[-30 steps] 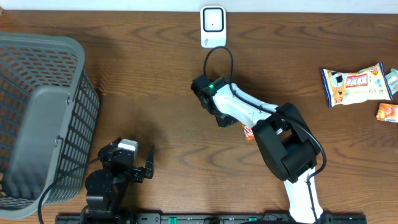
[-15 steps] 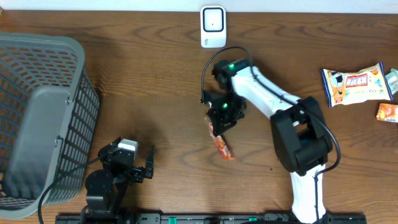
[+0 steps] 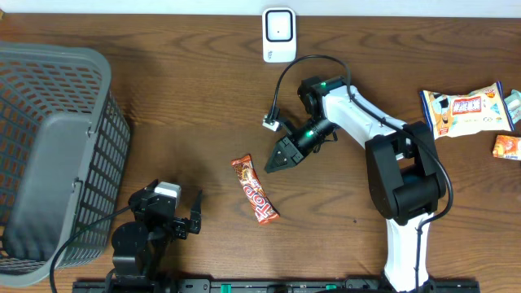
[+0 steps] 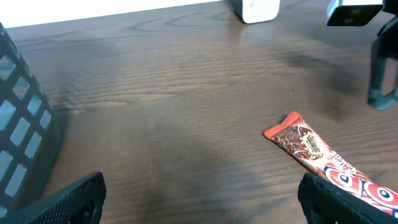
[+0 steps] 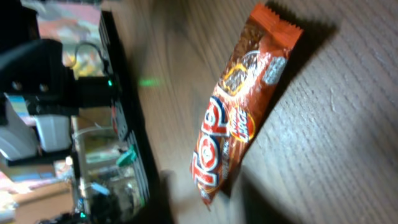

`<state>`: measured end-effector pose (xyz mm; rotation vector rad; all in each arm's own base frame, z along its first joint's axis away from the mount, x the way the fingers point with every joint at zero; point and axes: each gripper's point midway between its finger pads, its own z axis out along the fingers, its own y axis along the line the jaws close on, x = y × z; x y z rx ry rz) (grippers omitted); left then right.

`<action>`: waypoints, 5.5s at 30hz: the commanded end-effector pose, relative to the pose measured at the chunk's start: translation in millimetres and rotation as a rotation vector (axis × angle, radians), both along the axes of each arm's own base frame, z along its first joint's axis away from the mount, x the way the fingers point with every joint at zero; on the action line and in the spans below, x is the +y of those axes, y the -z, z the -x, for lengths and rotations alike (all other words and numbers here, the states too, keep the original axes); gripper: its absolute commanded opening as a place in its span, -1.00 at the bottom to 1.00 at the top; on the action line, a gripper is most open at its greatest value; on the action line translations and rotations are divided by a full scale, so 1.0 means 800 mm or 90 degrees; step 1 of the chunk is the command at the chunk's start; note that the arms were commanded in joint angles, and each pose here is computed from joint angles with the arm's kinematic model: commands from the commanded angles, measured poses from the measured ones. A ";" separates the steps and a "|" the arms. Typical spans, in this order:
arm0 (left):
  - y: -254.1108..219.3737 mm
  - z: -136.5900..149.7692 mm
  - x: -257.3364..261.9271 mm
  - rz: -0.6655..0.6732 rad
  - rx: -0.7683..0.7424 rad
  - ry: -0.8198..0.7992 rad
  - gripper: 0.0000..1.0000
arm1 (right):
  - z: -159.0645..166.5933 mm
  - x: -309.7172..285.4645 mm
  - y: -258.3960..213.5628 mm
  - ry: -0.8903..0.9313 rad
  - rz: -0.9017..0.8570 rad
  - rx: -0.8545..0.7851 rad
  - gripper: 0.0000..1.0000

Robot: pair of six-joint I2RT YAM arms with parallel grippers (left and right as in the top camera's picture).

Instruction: Scan the item barcode

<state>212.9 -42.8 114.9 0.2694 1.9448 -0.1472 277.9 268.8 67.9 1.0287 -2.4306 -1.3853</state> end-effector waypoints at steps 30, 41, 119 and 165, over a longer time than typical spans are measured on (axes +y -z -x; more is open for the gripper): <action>0.012 0.002 0.000 -0.010 0.016 0.003 0.97 | 0.021 0.056 0.064 0.140 0.573 -0.369 0.25; 0.012 0.002 0.000 -0.010 0.016 0.003 0.97 | 0.054 0.020 0.116 0.081 0.667 -0.291 -0.86; 0.012 0.002 0.000 -0.010 0.016 0.003 0.97 | -0.112 -0.140 0.058 0.434 0.844 -0.331 0.67; 0.012 0.002 0.000 -0.010 0.016 0.003 0.97 | -0.066 -0.015 -0.134 0.259 -0.222 0.328 -0.97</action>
